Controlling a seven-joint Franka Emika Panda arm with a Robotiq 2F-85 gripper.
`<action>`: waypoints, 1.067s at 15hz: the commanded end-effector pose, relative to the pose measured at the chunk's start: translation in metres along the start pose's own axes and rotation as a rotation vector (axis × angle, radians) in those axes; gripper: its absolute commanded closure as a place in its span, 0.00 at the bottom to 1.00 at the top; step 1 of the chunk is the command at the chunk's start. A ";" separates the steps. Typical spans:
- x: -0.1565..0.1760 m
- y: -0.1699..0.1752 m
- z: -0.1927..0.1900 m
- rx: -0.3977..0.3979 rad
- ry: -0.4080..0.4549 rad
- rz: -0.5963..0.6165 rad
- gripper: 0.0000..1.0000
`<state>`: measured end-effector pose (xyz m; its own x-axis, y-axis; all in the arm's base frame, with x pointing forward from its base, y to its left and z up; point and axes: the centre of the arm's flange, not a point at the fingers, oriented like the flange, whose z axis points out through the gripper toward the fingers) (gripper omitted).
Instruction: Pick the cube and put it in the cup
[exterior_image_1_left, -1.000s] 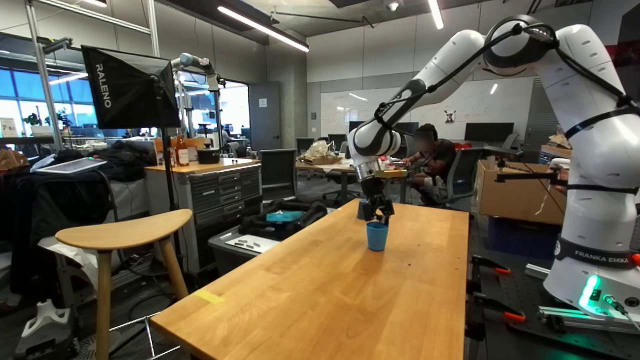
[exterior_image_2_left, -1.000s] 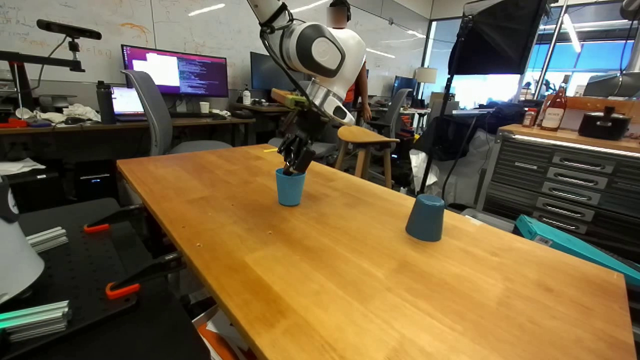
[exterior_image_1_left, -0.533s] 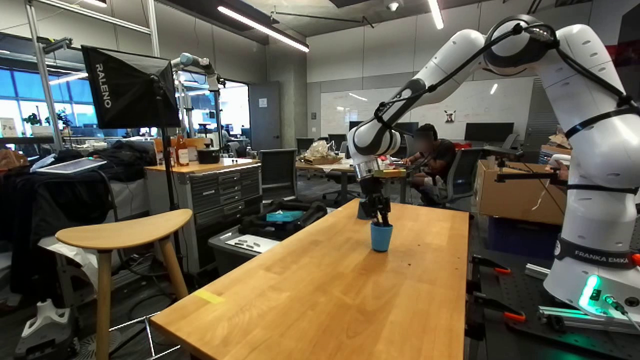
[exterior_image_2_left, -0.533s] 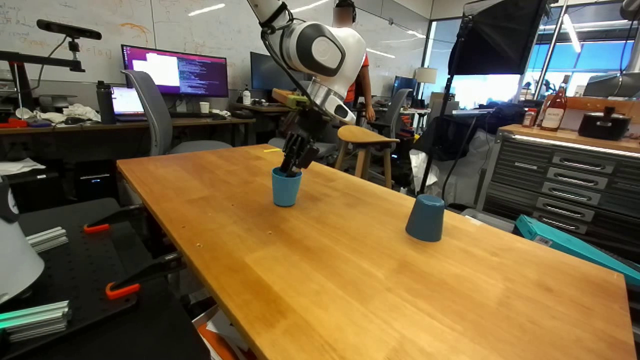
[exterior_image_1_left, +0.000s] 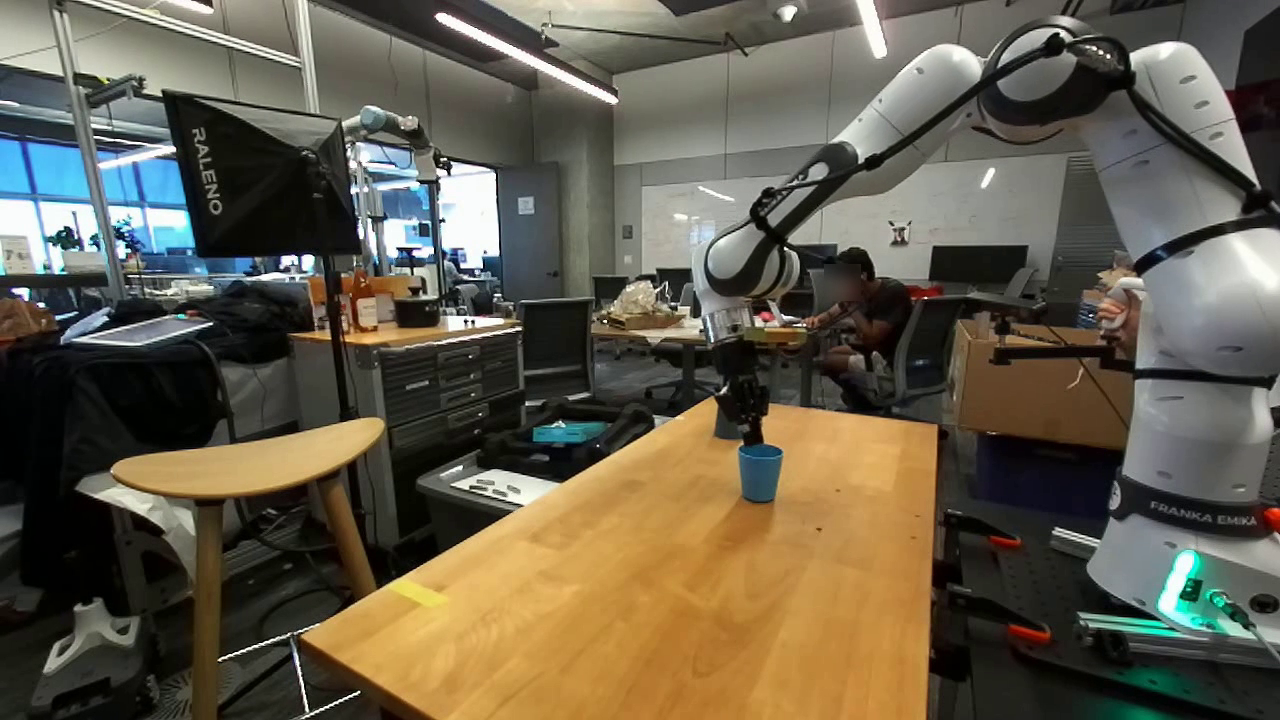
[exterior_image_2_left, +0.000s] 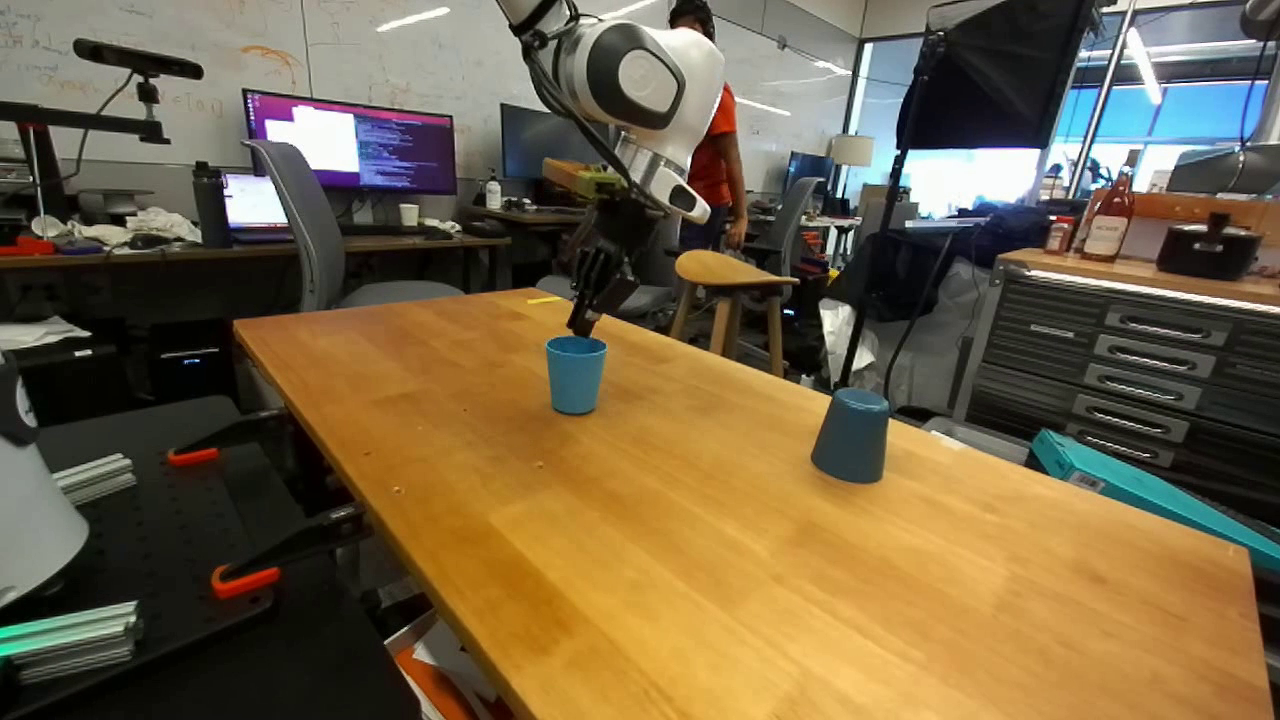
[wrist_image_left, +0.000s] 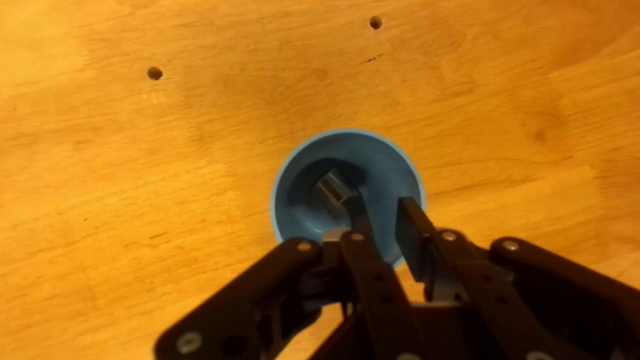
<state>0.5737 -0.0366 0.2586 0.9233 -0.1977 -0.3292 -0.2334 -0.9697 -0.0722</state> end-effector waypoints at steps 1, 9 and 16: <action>-0.021 -0.012 -0.034 -0.014 0.051 -0.079 1.00; -0.061 -0.028 -0.113 -0.189 0.214 -0.289 0.43; -0.064 -0.030 -0.138 -0.186 0.253 -0.309 0.16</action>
<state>0.5638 -0.0149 0.4121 0.9922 0.0991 -0.0761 0.1028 -0.9936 0.0472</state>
